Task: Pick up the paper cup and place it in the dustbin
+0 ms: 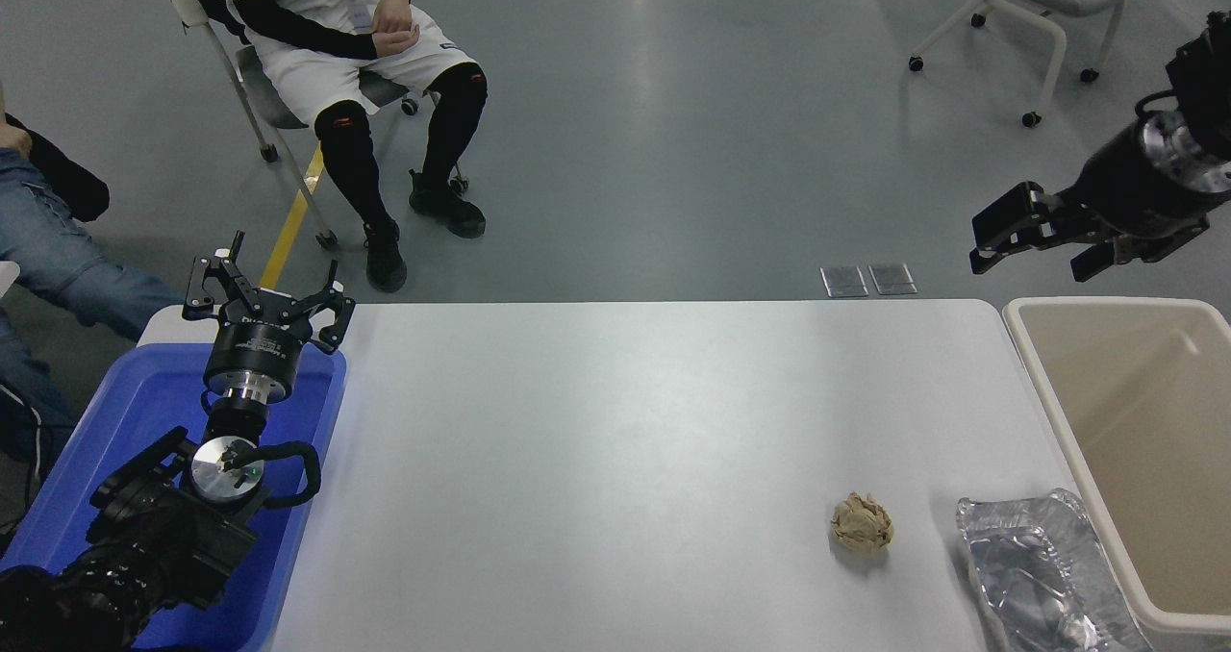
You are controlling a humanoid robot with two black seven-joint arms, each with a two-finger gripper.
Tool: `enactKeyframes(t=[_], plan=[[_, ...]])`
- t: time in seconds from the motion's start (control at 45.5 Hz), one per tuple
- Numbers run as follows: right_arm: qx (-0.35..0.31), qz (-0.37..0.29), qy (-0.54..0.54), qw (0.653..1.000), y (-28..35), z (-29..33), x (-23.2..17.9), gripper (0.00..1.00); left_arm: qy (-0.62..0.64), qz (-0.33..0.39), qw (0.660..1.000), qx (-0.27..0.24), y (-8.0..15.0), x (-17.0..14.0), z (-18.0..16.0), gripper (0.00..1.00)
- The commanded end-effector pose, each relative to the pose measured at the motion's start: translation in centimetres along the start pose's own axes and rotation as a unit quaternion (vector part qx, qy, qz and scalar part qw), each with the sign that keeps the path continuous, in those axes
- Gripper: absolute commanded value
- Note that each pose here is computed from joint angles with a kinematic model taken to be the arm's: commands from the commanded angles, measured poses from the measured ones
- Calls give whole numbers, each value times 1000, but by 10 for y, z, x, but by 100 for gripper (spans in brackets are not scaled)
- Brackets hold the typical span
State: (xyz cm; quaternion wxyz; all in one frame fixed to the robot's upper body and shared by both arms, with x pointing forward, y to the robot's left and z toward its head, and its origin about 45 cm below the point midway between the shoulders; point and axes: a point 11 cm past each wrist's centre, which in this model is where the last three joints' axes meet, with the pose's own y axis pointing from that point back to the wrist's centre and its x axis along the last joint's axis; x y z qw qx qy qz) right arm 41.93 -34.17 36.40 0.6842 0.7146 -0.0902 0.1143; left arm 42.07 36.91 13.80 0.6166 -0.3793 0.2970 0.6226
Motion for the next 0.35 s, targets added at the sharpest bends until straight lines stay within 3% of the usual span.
enactKeyframes(t=[0.0,0.33], plan=[[5,14,9,1000,4,-8,9,100,0,0,1000,0,0,0,0,99],[-1,19,8,1000,8,-7,12,100,-1,0,1000,0,0,0,0,99]])
